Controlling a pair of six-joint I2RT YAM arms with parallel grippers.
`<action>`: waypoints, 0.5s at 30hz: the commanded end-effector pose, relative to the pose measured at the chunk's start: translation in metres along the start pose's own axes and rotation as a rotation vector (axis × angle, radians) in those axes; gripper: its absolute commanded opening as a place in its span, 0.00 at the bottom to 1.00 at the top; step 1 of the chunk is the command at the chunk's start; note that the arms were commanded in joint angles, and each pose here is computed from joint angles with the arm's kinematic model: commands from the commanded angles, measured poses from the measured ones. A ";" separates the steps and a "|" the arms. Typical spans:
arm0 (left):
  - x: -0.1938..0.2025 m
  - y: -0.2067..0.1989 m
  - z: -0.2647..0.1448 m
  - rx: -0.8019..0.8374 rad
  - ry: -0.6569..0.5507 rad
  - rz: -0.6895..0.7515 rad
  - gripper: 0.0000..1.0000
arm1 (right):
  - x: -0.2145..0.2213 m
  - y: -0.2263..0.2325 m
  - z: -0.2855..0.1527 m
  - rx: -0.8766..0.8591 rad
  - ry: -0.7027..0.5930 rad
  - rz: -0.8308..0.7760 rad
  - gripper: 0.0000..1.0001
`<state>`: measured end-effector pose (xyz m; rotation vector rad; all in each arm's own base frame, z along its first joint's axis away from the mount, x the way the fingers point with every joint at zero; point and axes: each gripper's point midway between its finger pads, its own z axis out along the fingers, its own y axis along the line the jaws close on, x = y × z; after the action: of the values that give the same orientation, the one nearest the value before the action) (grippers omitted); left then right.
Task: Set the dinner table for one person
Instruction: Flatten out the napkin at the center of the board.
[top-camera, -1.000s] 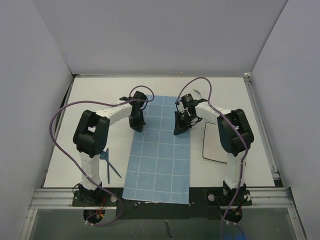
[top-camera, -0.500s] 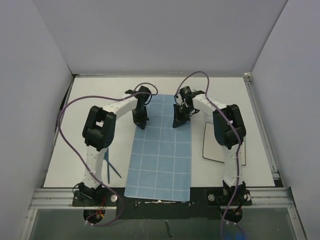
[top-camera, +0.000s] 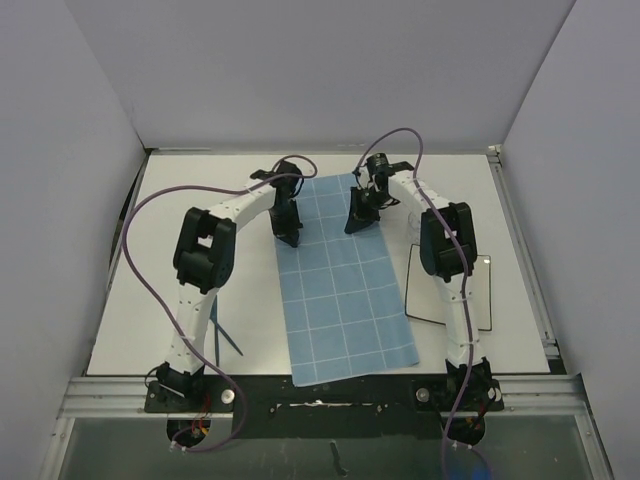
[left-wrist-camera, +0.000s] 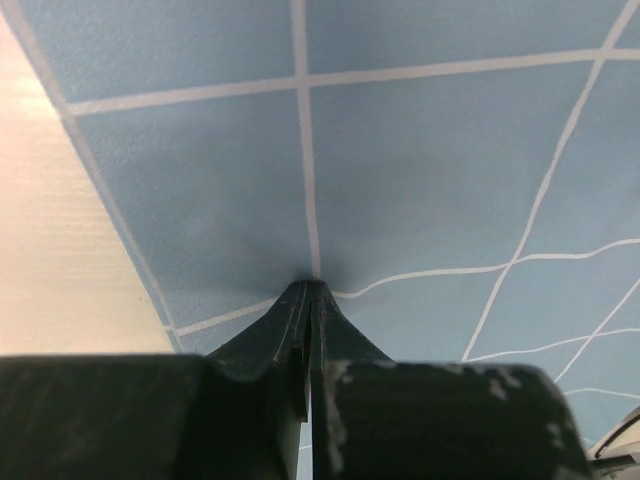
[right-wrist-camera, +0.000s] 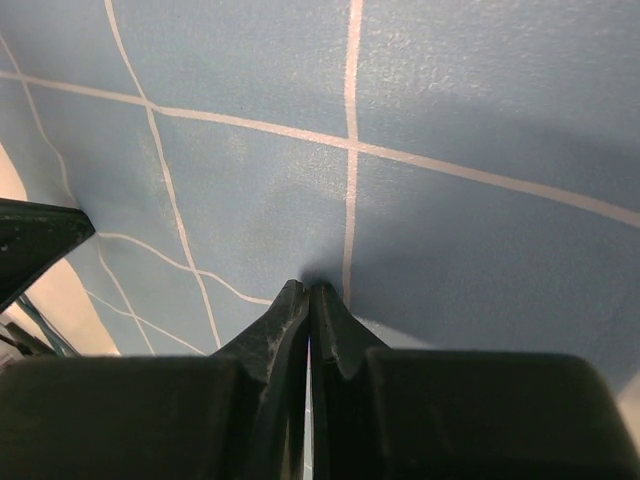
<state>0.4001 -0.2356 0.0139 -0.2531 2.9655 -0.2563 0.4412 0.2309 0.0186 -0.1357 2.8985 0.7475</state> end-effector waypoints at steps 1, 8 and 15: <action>-0.033 -0.009 0.043 0.040 -0.068 -0.004 0.00 | -0.033 -0.053 0.033 0.111 -0.073 -0.032 0.00; -0.059 0.003 0.044 0.034 -0.079 -0.034 0.00 | -0.035 -0.051 0.035 0.079 -0.074 -0.020 0.00; -0.077 0.048 0.041 0.021 -0.064 -0.145 0.00 | -0.024 -0.044 0.042 0.063 -0.053 -0.019 0.00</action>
<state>0.4472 -0.2370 0.0160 -0.3346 2.9220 -0.4404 0.4604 0.2332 0.0185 -0.1138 2.8659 0.8746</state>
